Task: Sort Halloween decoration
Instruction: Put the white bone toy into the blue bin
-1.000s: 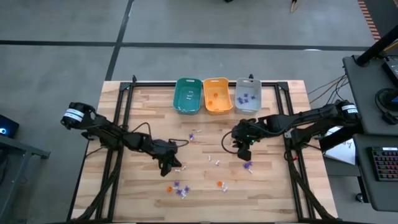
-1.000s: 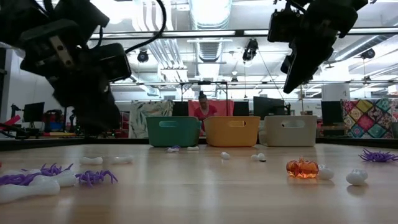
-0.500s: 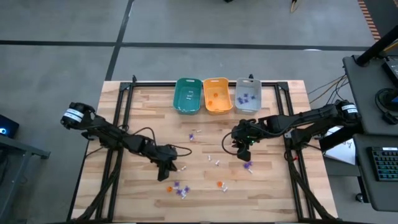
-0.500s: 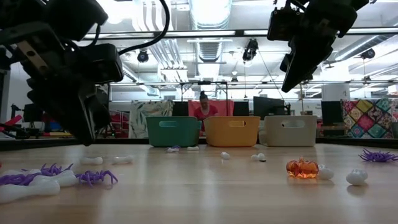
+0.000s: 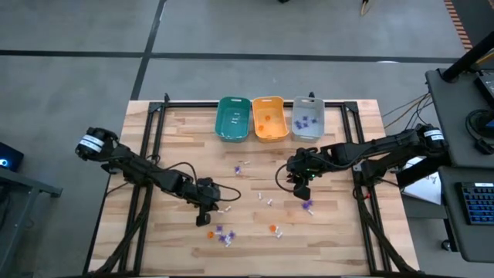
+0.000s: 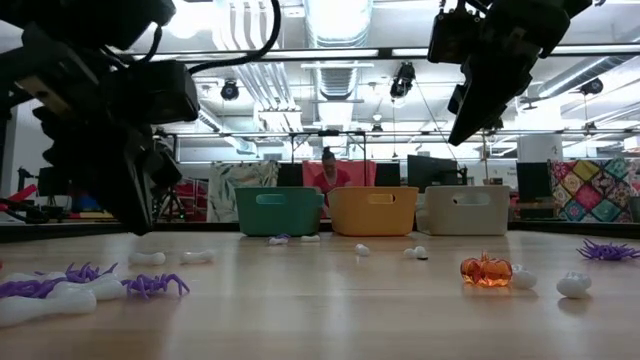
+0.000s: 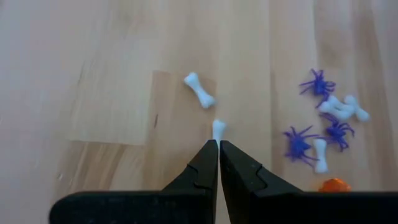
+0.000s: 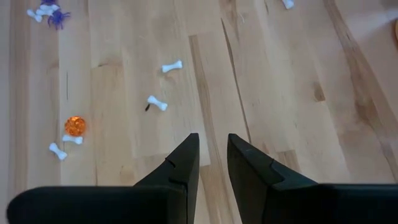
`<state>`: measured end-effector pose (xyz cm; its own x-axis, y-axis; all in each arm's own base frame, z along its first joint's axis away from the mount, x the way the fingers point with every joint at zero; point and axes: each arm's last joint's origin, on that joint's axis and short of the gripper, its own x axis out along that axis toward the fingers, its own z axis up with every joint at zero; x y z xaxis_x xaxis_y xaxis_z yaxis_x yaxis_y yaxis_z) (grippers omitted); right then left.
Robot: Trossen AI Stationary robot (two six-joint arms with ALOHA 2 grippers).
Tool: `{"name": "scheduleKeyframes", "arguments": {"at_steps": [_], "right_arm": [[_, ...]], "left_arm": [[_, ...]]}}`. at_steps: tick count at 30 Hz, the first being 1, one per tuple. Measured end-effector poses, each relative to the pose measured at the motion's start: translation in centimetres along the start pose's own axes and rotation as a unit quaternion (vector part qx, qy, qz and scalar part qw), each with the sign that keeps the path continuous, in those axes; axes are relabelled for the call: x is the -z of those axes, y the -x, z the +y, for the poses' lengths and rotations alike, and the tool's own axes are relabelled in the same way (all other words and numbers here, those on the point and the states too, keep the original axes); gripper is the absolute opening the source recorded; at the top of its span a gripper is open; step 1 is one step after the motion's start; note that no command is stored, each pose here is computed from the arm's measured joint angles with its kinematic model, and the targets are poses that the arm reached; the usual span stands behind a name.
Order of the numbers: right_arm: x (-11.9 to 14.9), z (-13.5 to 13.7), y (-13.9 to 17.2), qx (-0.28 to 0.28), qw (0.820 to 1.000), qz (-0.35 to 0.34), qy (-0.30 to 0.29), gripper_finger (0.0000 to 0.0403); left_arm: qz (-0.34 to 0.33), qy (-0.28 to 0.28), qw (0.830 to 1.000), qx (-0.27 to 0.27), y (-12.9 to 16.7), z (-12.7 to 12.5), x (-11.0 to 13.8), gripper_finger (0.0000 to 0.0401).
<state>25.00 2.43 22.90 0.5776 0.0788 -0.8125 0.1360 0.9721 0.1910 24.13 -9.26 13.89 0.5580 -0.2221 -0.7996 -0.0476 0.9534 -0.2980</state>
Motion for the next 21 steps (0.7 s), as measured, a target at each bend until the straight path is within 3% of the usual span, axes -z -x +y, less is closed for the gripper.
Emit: {"name": "scheduleKeyframes", "arguments": {"at_steps": [6, 16, 21], "right_arm": [[0.0, 0.0, 0.0, -0.001, 1.0, -0.002, 0.0, 0.0077], [-0.2, 0.1, 0.0, -0.003, 1.0, -0.01, 0.001, 0.0072], [-0.2, 0.1, 0.0, -0.003, 1.0, -0.01, 0.002, 0.0078]], "left_arm": [[-0.009, -0.02, 1.0, 0.011, 0.2, -0.8, -0.5, 0.0012], [0.002, -0.021, 1.0, -0.021, -0.9, -0.6, 0.1, 0.0101], [0.013, -0.029, 0.999, -0.022, -1.7, -1.1, 0.1, 0.0124]]}}
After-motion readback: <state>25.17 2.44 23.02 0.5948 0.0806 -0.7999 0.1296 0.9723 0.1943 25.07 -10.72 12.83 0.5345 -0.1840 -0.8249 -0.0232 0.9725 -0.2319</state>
